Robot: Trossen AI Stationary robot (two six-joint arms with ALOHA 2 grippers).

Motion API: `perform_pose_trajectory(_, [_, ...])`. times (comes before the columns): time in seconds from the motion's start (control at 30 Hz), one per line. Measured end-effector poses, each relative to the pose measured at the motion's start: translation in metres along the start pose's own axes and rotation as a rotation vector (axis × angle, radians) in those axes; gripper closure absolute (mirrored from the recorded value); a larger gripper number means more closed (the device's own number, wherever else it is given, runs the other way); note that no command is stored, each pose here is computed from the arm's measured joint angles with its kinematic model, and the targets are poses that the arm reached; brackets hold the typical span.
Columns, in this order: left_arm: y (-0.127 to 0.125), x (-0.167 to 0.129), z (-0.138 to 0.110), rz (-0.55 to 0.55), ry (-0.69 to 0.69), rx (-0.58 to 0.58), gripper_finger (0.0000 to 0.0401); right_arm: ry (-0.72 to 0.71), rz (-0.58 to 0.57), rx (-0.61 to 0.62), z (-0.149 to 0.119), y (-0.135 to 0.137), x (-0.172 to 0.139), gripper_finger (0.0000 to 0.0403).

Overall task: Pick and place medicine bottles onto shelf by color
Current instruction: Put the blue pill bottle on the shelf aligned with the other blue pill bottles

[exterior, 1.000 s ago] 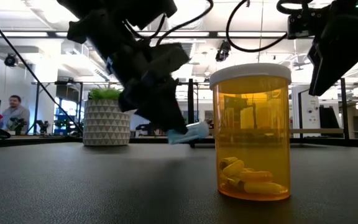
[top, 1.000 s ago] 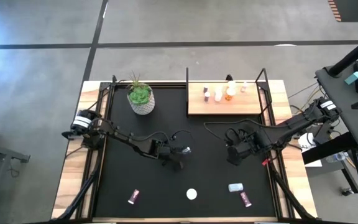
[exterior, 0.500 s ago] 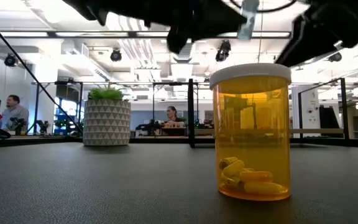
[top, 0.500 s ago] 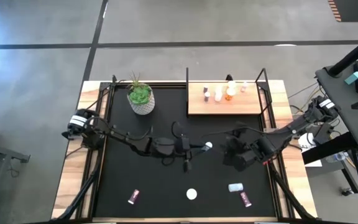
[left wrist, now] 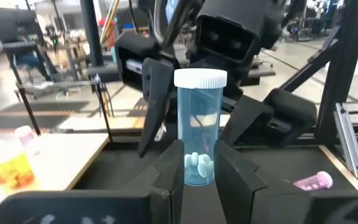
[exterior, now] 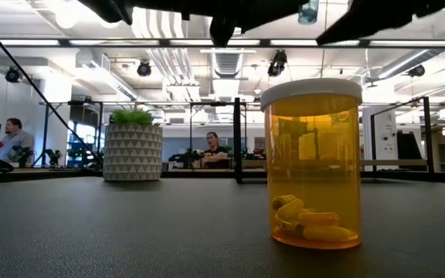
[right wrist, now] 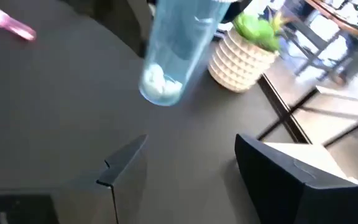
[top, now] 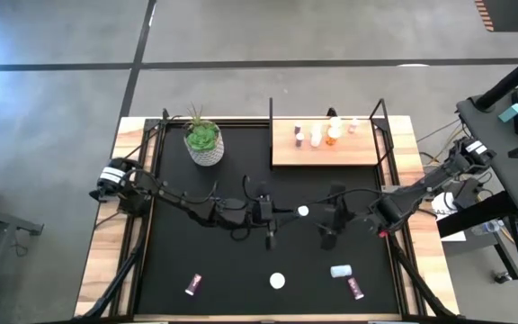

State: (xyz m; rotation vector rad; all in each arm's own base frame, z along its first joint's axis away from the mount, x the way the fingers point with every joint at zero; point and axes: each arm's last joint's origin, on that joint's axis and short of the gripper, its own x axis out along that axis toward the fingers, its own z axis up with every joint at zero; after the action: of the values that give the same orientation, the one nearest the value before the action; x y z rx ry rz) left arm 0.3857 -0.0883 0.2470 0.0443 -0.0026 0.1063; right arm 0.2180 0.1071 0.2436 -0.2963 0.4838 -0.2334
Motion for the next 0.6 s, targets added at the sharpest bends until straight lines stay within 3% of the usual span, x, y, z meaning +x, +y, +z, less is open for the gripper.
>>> perform_pose_trajectory(0.37, [0.000, 0.000, 0.007, 0.007, -0.079, 0.073, 0.0340, -0.246, 0.236, 0.170, -0.009, -0.028, -0.009, 0.0175])
perform_pose_trajectory(0.6, [-0.001, 0.004, -0.003, 0.005, -0.052, 0.079, 0.0340, -0.297, 0.221, 0.202, -0.012, -0.035, -0.010, 0.0175])
